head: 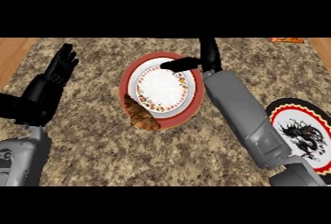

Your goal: Pick the croissant from the plate and place it in the plate

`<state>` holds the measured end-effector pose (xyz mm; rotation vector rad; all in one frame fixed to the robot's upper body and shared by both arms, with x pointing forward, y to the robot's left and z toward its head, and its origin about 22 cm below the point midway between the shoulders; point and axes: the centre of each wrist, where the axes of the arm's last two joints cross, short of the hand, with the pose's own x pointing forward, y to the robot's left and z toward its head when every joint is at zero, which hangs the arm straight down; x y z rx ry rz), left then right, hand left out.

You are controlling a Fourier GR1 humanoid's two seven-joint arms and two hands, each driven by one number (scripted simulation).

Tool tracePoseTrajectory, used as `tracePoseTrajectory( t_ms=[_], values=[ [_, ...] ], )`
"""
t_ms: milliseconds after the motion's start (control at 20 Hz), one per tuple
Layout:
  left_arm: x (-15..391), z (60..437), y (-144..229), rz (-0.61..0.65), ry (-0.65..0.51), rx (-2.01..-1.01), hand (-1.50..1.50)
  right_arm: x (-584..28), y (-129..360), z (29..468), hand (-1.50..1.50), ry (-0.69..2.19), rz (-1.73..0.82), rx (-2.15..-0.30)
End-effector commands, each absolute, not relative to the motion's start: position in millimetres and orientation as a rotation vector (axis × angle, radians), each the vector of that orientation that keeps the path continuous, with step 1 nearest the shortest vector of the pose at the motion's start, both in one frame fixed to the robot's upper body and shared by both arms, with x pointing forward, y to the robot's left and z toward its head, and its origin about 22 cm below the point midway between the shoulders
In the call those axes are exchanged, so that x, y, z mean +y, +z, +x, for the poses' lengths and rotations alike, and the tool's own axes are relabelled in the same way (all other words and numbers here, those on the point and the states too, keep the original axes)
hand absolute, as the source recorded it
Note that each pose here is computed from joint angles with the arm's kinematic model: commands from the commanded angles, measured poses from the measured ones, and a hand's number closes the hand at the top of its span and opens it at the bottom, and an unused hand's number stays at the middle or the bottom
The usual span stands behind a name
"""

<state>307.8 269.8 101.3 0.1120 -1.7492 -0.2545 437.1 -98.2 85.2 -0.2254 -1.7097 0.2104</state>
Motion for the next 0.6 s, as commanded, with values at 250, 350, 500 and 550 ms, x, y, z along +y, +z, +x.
tracePoseTrajectory(
  t_ms=[250,350,500,550],
  values=[
    [277,296,114,0.133,-0.236,-1.758,0.00,-207,71,437,-1.50,0.209,-0.184,-1.757],
    [286,294,105,0.129,-0.237,-1.745,0.00,-241,71,431,-1.50,0.218,-0.201,-1.761],
    [296,299,102,0.158,-0.237,-1.757,0.00,-264,85,434,-1.50,0.223,-0.206,-1.755],
    [287,301,108,0.147,-0.243,-1.741,0.00,-260,53,413,-1.50,0.234,-0.183,-1.754]
  ],
)
